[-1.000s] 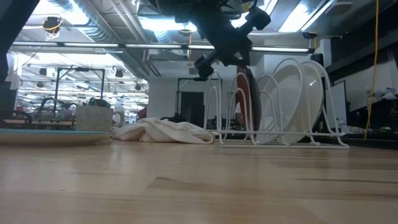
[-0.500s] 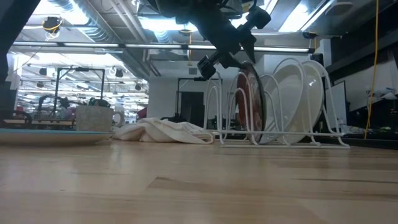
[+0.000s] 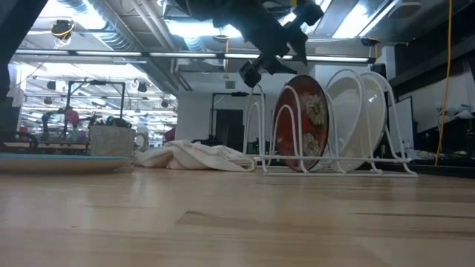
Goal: Sort dishes
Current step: Put the brown plate into the white dish rack, then put the blue plate into the white dish rack
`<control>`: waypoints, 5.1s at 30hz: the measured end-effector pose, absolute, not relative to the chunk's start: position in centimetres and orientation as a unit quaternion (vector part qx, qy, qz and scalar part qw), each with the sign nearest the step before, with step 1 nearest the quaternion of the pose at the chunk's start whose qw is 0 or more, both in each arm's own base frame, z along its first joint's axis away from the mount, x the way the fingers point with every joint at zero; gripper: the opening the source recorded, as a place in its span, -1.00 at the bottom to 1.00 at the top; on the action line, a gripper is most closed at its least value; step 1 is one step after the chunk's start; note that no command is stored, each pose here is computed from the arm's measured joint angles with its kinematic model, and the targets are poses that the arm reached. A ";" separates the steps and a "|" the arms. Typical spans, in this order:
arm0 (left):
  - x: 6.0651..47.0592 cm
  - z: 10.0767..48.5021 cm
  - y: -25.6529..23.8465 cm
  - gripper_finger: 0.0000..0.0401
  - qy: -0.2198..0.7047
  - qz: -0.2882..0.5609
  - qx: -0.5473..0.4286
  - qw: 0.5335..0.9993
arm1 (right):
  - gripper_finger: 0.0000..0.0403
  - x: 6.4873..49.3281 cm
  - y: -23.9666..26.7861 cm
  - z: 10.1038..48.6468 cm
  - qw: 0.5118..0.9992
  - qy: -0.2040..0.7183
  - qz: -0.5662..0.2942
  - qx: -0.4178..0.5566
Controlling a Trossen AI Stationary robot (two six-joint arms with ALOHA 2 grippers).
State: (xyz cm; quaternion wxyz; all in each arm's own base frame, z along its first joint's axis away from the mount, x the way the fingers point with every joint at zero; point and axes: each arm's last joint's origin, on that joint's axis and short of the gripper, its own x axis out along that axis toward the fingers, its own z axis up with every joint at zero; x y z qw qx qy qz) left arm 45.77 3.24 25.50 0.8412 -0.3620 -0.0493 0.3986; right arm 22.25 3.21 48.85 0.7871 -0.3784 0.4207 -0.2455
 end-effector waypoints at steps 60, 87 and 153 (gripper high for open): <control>25.2 19.8 -11.7 -0.46 0.517 0.426 -0.131 0.731 | -0.18 9.7 2.3 36.4 0.913 0.362 -0.127 -0.140; 24.1 15.4 -10.7 -0.03 0.544 0.393 -0.140 0.728 | -0.18 12.2 3.9 27.4 0.886 0.439 -0.068 -0.132; 26.5 15.7 -11.7 -0.99 0.440 0.368 -0.237 0.784 | -0.18 15.7 5.2 25.9 0.902 0.399 -0.095 -0.136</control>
